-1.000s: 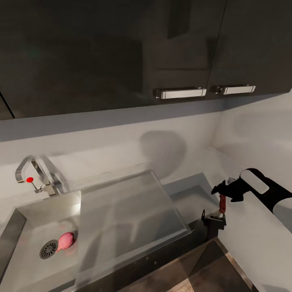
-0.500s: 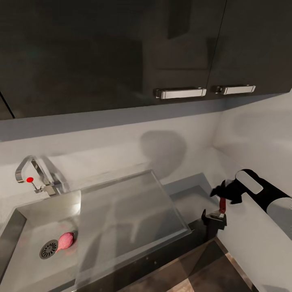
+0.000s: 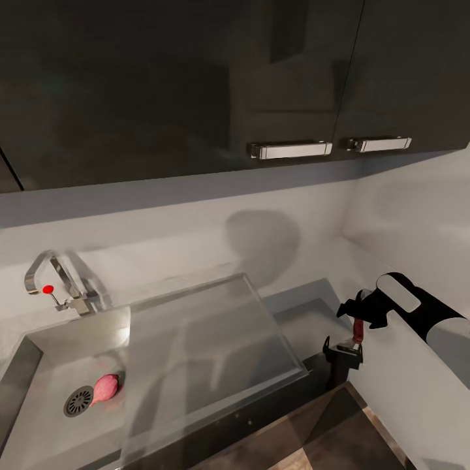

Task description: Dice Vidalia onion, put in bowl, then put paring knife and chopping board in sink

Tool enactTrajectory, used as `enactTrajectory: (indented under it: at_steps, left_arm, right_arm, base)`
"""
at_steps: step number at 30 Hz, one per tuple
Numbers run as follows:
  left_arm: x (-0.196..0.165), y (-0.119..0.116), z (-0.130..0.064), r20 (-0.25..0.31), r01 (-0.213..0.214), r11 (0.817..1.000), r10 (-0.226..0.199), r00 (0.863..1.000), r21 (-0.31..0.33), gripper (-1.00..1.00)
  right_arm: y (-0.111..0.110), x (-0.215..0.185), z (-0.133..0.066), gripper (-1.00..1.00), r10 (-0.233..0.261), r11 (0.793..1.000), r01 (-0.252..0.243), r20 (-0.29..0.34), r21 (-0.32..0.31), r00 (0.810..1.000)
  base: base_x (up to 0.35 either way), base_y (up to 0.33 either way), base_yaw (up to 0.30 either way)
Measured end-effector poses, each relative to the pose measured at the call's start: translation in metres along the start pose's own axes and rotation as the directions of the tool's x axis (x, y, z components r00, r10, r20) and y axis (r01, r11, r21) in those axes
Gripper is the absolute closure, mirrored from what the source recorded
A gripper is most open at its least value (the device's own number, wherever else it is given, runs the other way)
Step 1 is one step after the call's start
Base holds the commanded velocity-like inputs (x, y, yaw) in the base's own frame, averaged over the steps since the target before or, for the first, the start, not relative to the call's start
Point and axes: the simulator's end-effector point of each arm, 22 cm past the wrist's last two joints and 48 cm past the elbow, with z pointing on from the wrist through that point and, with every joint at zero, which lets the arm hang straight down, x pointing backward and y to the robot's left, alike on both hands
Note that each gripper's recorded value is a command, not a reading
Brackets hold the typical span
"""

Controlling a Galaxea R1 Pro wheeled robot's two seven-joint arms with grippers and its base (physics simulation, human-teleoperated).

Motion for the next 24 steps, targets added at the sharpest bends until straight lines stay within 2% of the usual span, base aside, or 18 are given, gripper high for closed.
enactTrajectory:
  at_steps: [2,7,24]
  left_arm:
    - [0.0,0.0,0.0,0.0,0.0,1.0,0.0,1.0,0.0,-1.0]
    - [0.0,0.0,0.0,0.0,0.0,1.0,0.0,1.0,0.0,-1.0]
    - [0.003,0.0,0.0,-0.007,0.0,1.0,0.0,1.0,0.0,-1.0]
  right_arm:
    - [-0.013,0.0,-0.001,-1.0,-0.001,0.998,0.001,0.001,0.061,1.0]
    - [-0.027,-0.001,-0.002,-1.0,0.002,0.993,-0.002,0.002,0.122,1.0]
    - [-0.029,-0.002,0.002,-1.0,0.012,0.991,-0.013,0.009,0.134,1.0]
  base:
    - [0.02,0.0,0.0]
    - [0.024,0.0,0.0]
    - [0.001,0.0,0.0]
